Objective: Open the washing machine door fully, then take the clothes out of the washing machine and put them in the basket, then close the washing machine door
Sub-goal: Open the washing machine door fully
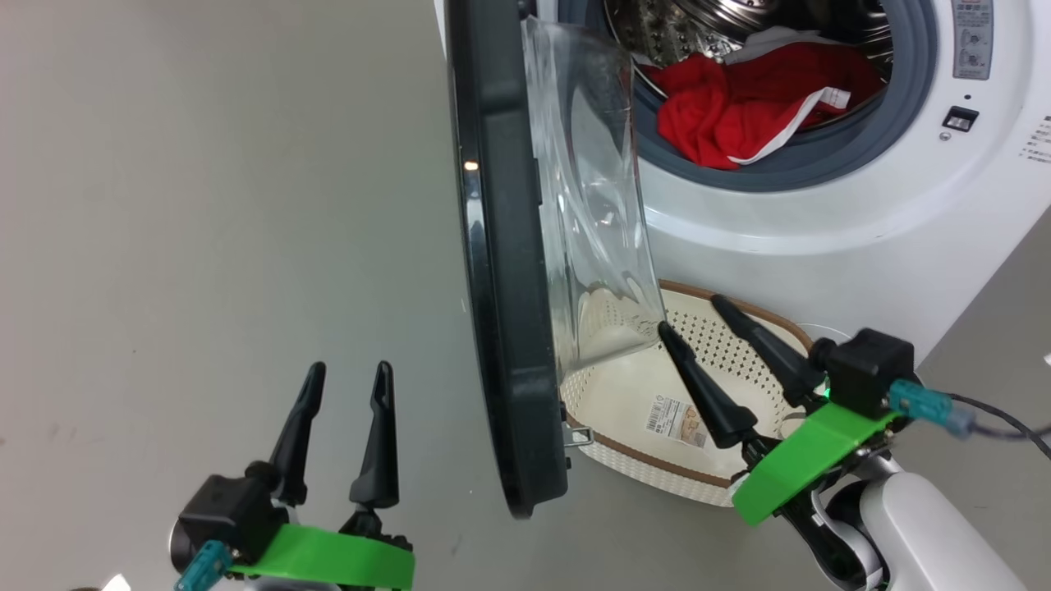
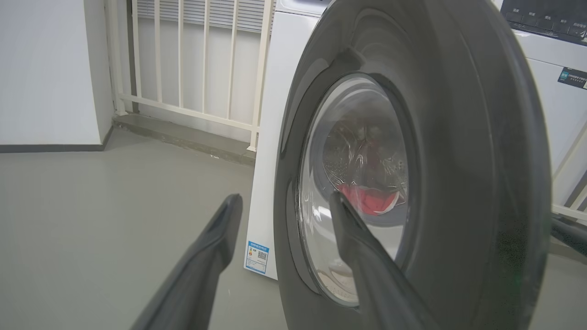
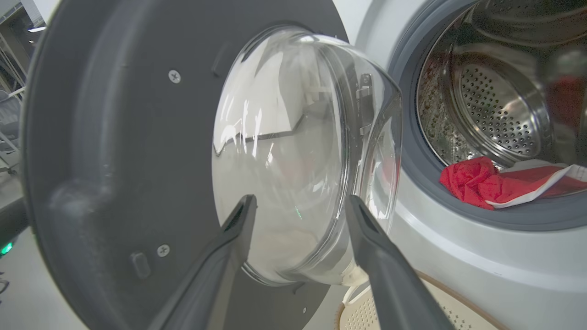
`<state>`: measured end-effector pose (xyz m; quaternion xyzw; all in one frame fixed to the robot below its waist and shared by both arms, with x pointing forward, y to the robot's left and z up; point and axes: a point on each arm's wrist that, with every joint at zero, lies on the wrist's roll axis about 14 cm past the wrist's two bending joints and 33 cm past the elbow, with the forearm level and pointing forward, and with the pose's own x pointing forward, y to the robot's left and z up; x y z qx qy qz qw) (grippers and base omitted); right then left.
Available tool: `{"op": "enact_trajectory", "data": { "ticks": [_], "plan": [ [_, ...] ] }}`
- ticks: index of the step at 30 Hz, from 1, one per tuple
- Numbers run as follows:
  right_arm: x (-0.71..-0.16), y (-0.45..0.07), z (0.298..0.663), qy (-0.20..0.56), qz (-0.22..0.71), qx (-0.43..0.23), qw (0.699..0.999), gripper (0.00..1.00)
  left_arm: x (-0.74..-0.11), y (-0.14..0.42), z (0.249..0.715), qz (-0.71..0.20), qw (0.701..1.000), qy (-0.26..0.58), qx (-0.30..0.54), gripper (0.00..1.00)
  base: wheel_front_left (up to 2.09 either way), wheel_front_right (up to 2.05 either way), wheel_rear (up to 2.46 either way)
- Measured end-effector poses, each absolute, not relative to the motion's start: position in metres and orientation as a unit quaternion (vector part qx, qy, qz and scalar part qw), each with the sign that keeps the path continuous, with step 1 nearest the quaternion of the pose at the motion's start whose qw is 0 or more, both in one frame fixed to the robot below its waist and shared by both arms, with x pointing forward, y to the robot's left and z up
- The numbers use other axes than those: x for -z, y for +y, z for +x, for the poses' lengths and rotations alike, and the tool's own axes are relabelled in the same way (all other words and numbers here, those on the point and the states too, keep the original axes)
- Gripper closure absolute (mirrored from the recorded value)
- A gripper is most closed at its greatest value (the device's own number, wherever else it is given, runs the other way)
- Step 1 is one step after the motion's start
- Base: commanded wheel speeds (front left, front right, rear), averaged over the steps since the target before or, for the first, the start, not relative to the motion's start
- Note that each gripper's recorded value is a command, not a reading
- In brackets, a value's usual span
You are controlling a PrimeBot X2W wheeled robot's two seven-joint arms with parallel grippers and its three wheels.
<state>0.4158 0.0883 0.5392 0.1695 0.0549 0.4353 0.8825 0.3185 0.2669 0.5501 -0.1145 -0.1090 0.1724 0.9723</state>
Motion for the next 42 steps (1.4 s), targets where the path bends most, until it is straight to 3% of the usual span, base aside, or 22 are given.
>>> {"op": "enact_trajectory", "data": {
  "ticks": [8, 16, 38, 39, 40, 41, 42],
  "plan": [
    [-0.544, 0.052, 0.433, -0.055, 0.116, -0.35, 0.928, 0.0, -0.552, 0.263, 0.32, -0.097, 0.975, -0.11, -0.164, 0.0, 0.0, 0.0, 0.0],
    [-0.538, 0.017, 0.434, -0.078, 0.076, -0.292, 0.95, 0.0, -0.554, 0.261, 0.315, -0.095, 0.975, -0.115, -0.162, 0.0, 0.0, 0.0, 0.0],
    [-0.532, -0.004, 0.417, -0.069, 0.099, -0.271, 0.955, 0.0, -0.558, 0.26, 0.31, -0.095, 0.975, -0.123, -0.161, 0.0, 0.0, 0.0, 0.0],
    [-0.533, -0.003, 0.416, -0.07, 0.099, -0.272, 0.955, 0.0, -0.559, 0.26, 0.31, -0.095, 0.975, -0.124, -0.161, 0.35, 0.0, 0.0, 0.0],
    [-0.533, -0.003, 0.416, -0.07, 0.099, -0.272, 0.955, 0.0, -0.559, 0.261, 0.309, -0.095, 0.974, -0.125, -0.161, 0.78, 0.0, 0.0, 0.0],
    [-0.534, -0.003, 0.415, -0.071, 0.098, -0.272, 0.955, 0.0, -0.561, 0.261, 0.309, -0.094, 0.974, -0.128, -0.161, 1.0, 0.0, 0.0, 0.0],
    [-0.533, -0.004, 0.415, -0.07, 0.098, -0.272, 0.955, 0.0, -0.564, 0.26, 0.308, -0.094, 0.974, -0.133, -0.16, 1.0, 0.0, 0.0, 0.0]
  ]
}}
